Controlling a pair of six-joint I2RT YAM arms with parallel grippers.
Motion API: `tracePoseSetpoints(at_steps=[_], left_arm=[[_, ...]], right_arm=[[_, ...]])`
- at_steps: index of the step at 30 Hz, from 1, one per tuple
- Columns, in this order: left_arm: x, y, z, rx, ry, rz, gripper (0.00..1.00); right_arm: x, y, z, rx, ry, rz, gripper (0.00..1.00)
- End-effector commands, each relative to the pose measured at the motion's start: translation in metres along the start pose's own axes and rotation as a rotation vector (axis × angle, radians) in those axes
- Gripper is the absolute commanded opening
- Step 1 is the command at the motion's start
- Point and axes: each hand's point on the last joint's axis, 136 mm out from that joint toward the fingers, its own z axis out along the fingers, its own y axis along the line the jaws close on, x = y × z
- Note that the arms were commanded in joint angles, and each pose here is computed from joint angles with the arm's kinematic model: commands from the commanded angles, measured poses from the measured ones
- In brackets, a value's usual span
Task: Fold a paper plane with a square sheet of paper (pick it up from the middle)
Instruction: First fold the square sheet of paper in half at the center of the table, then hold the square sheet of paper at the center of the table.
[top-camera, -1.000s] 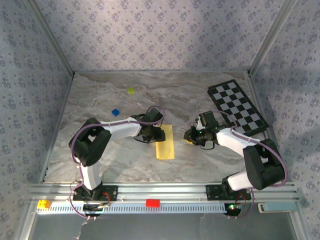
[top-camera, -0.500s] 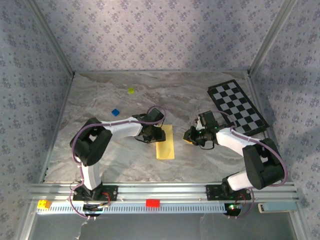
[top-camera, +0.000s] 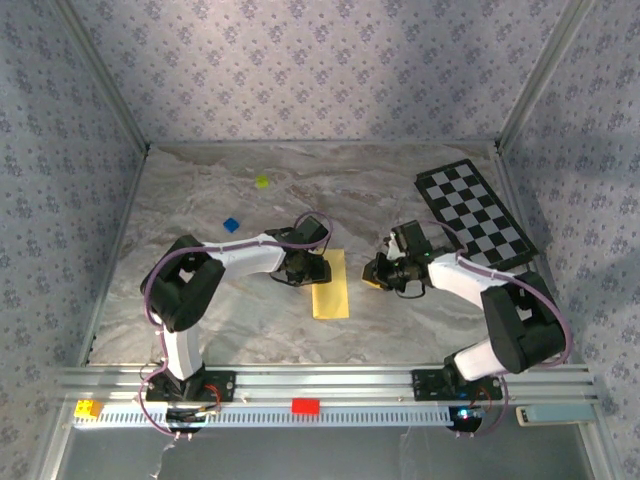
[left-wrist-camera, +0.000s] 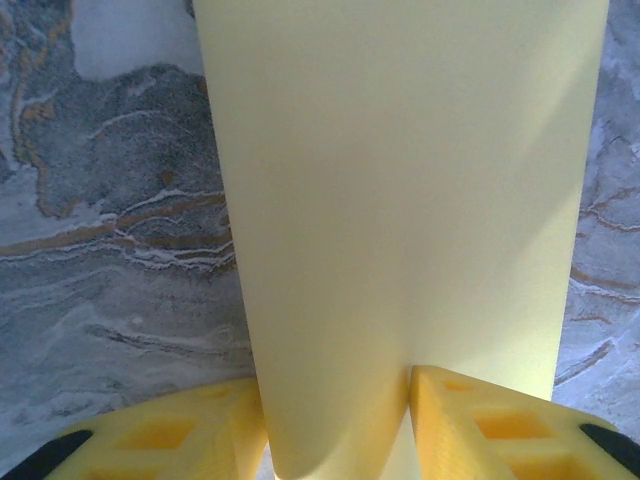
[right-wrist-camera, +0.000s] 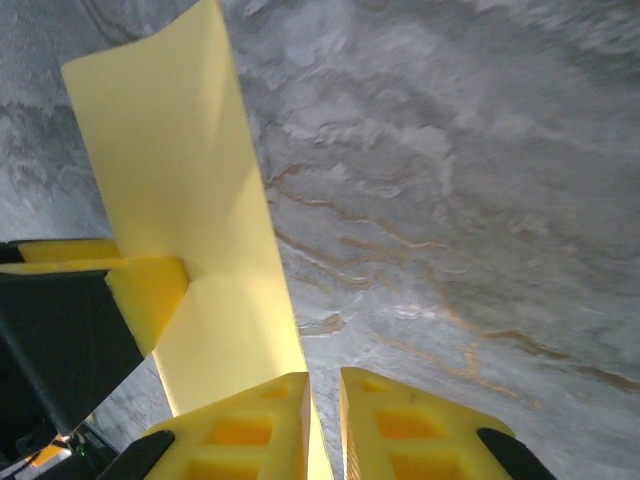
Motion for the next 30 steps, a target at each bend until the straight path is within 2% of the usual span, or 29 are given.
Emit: tracePoseSetpoints(at_steps=[1,21,30], left_arm=[[0.024,0.033,0.037,-0.118,0.076,0.001,0.44],[0.028,0.036,0.041,-0.127,0.090,0.007,0.44],[0.025,0.035,0.036,-0.129,0.077,0.003,0.44]], right_arm=[[-0.002,0.022,0.007,-0.047,0.027,-0.079,0.12],[0.006,0.039,0.062,0.020,0.139,-0.164,0.03],[0.024,-0.022,0.075,0.214,0.178,-0.134,0.01]])
